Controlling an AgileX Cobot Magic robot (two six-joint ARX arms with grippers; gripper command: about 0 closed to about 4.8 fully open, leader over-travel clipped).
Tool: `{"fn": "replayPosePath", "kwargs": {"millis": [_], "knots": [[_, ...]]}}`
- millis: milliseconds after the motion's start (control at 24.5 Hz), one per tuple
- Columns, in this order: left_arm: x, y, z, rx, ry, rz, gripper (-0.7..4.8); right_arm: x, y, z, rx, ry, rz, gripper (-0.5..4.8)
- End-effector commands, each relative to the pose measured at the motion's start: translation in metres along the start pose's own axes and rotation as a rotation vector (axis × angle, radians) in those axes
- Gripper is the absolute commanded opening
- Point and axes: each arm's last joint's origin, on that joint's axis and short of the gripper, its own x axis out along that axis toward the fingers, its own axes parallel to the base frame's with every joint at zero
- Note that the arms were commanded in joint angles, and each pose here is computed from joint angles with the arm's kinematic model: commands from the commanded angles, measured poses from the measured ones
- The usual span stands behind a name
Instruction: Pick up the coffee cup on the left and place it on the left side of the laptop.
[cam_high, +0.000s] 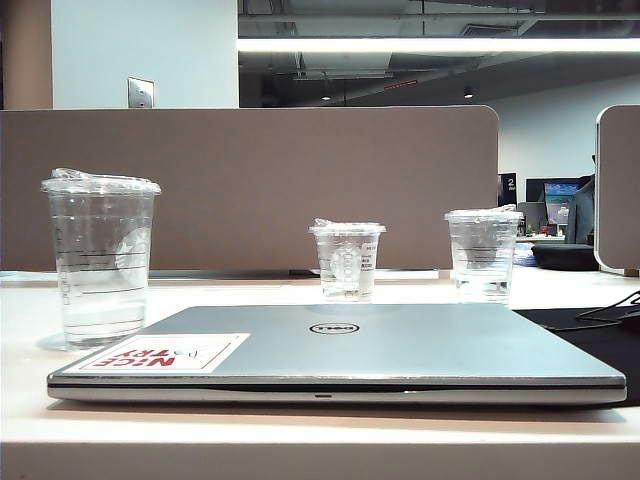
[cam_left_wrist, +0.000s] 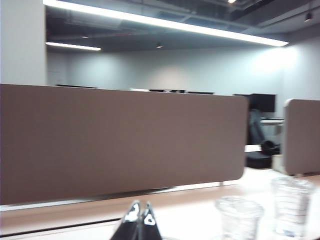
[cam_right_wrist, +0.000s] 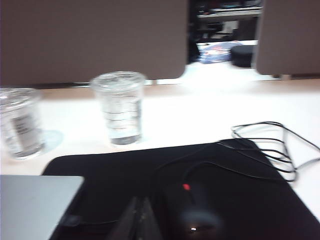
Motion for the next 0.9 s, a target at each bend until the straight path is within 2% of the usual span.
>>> {"fn": "replayPosePath", "kwargs": {"millis": [41, 204, 327, 368, 531, 572, 653, 735, 899], "knots": [[-0.009, 0.000, 0.000, 0.029, 0.067, 0.099, -0.06, 0.000, -0.001, 0.000, 0.000, -0.013, -0.007, -0.04], [-0.020, -0.002, -0.002, 0.023, 0.128, 0.165, -0.06, 0.000, -0.001, 0.000, -0.001, -0.012, -0.007, -0.04], [-0.030, -0.004, 0.001, 0.091, 0.132, 0.217, -0.06, 0.000, -0.001, 0.000, -0.001, -0.012, -0.007, -0.04], [-0.031, -0.004, 0.001, 0.090, 0.134, 0.237, -0.06, 0.000, -0.001, 0.000, -0.001, -0.012, -0.007, -0.04], [-0.033, 0.001, 0.000, 0.094, 0.209, 0.404, -0.06, 0.000, -0.001, 0.000, -0.001, -0.012, -0.007, -0.04], [-0.033, 0.001, 0.001, 0.126, 0.219, 0.421, -0.06, 0.000, -0.001, 0.000, -0.001, -0.013, -0.006, -0.04], [-0.033, 0.001, 0.001, 0.177, 0.230, 0.433, -0.06, 0.000, -0.001, 0.000, 0.000, -0.012, -0.006, -0.04], [-0.034, 0.002, 0.000, 0.177, 0.235, 0.436, -0.06, 0.000, -0.001, 0.000, -0.001, -0.012, -0.006, -0.04], [-0.036, 0.002, -0.009, 0.155, 0.333, 0.454, -0.06, 0.000, -0.001, 0.000, 0.000, -0.012, -0.006, -0.05]]}}
